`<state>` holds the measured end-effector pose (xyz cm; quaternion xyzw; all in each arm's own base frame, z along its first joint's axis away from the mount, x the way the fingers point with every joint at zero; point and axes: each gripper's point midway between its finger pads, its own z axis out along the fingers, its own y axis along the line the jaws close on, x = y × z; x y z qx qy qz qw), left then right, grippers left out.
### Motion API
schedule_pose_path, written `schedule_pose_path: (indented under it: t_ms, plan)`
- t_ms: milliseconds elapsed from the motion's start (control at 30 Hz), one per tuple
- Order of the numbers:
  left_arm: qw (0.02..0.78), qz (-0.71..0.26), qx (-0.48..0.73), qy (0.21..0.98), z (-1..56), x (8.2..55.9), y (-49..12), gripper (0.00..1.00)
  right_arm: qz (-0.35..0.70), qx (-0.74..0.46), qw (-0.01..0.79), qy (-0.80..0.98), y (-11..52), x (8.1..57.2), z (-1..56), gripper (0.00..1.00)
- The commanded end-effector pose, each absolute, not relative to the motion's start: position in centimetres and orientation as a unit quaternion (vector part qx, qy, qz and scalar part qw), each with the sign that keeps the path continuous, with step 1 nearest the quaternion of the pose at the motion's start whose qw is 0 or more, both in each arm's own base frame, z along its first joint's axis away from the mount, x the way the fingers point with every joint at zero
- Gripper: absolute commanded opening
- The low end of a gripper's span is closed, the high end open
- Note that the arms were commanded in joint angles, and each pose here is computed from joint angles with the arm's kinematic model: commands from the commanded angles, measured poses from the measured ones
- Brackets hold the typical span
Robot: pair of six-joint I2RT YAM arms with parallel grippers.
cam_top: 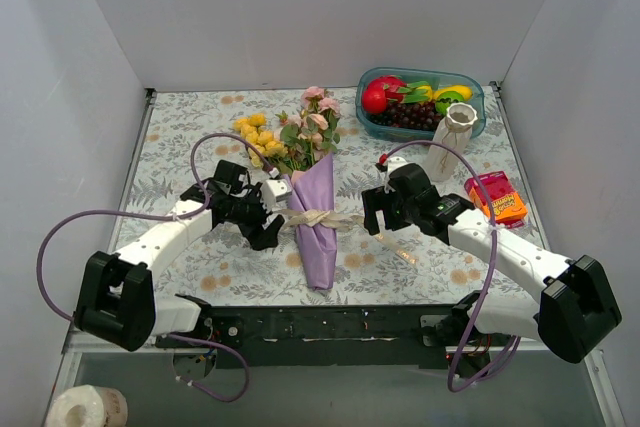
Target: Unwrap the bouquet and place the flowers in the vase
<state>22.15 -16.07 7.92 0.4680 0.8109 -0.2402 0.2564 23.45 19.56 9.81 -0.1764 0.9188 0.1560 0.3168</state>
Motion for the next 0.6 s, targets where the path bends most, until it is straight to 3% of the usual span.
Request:
schedule_pose_path:
  t_ms: [0, 267, 567]
  plan:
    - [0.283, -0.219, 0.467, 0.808, 7.6, 23.9, -16.7, 0.73, 0.17, -0.183, 0.358, 0.9, 20.8, 25.0, 12.3, 0.95]
    - [0.243, -0.225, 0.481, 0.812, 5.4, 23.5, -17.9, 0.61, 0.162, -0.186, 0.36, 0.9, 20.4, 25.0, 12.1, 0.95]
    - [0.322, -0.173, 0.449, 0.816, 6.7, 27.0, -18.2, 0.58, 0.168, -0.19, 0.364, 0.896, 20.7, 25.1, 12.0, 0.95]
